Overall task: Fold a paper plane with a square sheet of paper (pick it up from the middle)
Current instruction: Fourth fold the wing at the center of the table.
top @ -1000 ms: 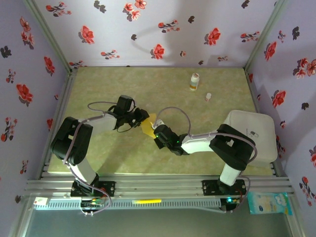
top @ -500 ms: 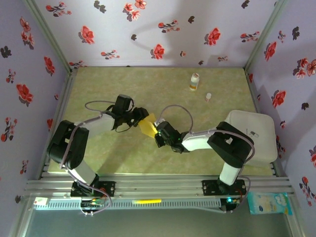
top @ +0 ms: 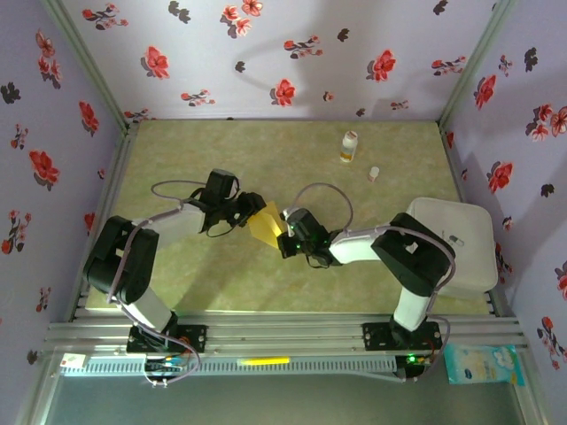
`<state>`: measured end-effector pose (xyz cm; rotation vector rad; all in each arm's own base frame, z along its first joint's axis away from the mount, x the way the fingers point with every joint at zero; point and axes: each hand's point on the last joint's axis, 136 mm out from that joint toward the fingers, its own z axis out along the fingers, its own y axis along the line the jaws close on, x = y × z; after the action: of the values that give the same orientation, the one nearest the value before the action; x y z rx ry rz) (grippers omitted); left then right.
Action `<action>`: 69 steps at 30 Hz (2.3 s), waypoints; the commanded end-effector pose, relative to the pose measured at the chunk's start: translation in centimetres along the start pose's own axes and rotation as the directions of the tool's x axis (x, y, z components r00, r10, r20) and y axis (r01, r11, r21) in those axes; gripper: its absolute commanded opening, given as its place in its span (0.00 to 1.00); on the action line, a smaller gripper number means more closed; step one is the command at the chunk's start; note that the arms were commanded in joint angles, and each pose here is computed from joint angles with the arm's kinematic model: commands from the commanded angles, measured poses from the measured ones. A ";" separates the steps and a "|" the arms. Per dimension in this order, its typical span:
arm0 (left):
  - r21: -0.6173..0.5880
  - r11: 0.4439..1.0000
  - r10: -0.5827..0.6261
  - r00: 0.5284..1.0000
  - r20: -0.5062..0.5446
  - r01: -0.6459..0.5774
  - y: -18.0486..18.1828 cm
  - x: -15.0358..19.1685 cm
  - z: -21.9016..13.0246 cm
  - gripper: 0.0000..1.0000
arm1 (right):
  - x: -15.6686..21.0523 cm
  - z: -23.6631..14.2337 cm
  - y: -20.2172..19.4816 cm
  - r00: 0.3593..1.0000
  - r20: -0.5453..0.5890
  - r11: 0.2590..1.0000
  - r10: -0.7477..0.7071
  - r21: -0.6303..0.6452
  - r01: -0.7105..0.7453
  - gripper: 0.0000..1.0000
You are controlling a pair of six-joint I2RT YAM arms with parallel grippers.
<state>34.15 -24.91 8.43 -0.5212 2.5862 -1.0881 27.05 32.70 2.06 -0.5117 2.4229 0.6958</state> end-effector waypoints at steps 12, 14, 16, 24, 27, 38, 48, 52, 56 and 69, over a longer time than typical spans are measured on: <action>0.008 0.999 0.034 0.999 0.019 -0.034 0.0 -0.4 -0.3 0.08 | 0.8 0.8 0.5 0.955 -0.163 0.952 0.247 -0.142 -0.270 0.08; 0.012 0.999 0.032 0.999 0.016 -0.032 0.0 -0.4 -0.2 0.05 | 0.8 0.8 0.2 0.949 -0.168 0.945 0.268 -0.143 -0.293 0.08; 0.018 0.999 0.031 0.999 0.008 -0.031 0.1 -0.3 0.0 0.03 | 0.9 0.8 0.0 0.943 -0.174 0.941 0.285 -0.139 -0.310 0.08; 0.083 0.996 0.023 0.998 -0.058 -0.018 -0.4 0.4 1.9 0.02 | 1.3 1.1 -0.6 0.924 -0.177 0.922 0.339 -0.134 -0.364 0.09; 0.093 0.995 0.027 0.997 -0.076 -0.020 -0.6 0.7 2.5 0.02 | 1.3 1.2 -0.7 0.921 -0.179 0.918 0.346 -0.136 -0.372 0.09; 0.095 0.995 0.022 0.996 -0.092 -0.014 -0.3 0.9 4.2 0.03 | 1.6 1.4 -1.1 0.902 -0.200 0.901 0.382 -0.134 -0.412 0.10; 0.083 0.996 0.026 0.996 -0.089 -0.019 0.1 0.7 4.7 0.03 | 1.8 1.6 -1.3 0.886 -0.220 0.889 0.408 -0.125 -0.441 0.11; 0.078 0.997 0.028 0.995 -0.097 -0.021 0.2 0.8 5.0 0.03 | 1.9 1.6 -1.4 0.881 -0.225 0.886 0.415 -0.117 -0.448 0.10; 0.073 0.997 0.030 0.994 -0.102 -0.022 0.4 1.0 5.2 0.03 | 2.1 1.7 -1.6 0.874 -0.231 0.881 0.428 -0.110 -0.461 0.09; 0.075 0.996 0.052 0.993 -0.104 -0.044 0.1 1.2 5.3 0.05 | 2.2 1.8 -1.7 0.850 -0.268 0.863 0.454 -0.103 -0.494 0.05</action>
<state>34.98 -27.89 4.01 -0.4508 2.6336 -1.2015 27.73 33.29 2.05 -0.1109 2.6365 1.2068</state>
